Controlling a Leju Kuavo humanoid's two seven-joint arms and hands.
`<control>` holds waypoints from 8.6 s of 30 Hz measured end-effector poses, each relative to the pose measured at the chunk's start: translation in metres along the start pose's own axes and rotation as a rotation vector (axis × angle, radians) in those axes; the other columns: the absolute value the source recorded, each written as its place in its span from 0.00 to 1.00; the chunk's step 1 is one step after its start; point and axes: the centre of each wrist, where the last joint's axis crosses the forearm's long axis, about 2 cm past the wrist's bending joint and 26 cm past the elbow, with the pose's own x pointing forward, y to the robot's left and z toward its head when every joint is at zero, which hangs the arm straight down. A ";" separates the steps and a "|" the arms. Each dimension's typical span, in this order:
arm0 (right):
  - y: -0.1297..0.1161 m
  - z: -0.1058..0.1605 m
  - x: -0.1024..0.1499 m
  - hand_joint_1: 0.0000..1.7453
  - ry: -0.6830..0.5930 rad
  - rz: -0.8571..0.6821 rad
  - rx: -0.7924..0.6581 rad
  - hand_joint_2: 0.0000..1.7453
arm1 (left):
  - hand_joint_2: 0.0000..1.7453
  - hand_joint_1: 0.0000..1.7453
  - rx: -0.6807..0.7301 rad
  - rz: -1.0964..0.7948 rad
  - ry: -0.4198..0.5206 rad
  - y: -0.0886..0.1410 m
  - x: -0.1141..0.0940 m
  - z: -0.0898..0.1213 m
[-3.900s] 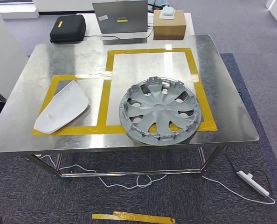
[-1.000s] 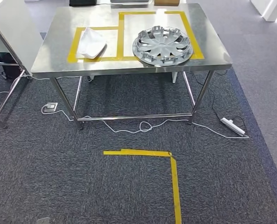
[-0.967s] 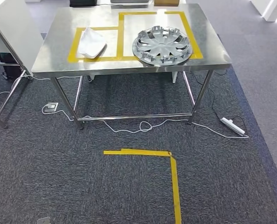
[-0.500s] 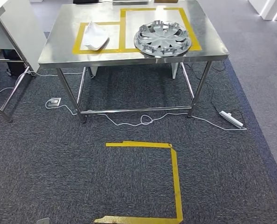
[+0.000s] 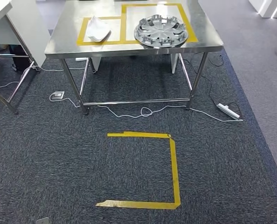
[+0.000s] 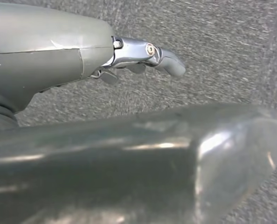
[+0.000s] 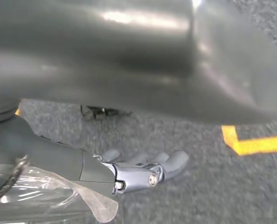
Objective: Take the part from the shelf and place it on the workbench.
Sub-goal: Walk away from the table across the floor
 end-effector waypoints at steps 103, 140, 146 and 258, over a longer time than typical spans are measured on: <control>0.000 -0.005 0.009 0.00 -0.050 0.190 0.106 0.00 | 0.00 0.00 0.096 0.150 0.061 0.006 -0.023 0.015; 0.002 -0.006 0.010 0.00 -0.061 0.186 0.103 0.00 | 0.00 0.00 0.075 0.124 0.041 -0.001 -0.024 0.018; 0.001 -0.004 0.007 0.00 -0.055 0.186 0.106 0.00 | 0.00 0.00 0.079 0.121 0.040 -0.001 -0.023 0.018; -0.003 -0.010 0.018 0.00 -0.139 0.180 0.090 0.00 | 1.00 0.00 0.042 0.094 0.009 0.005 -0.022 0.014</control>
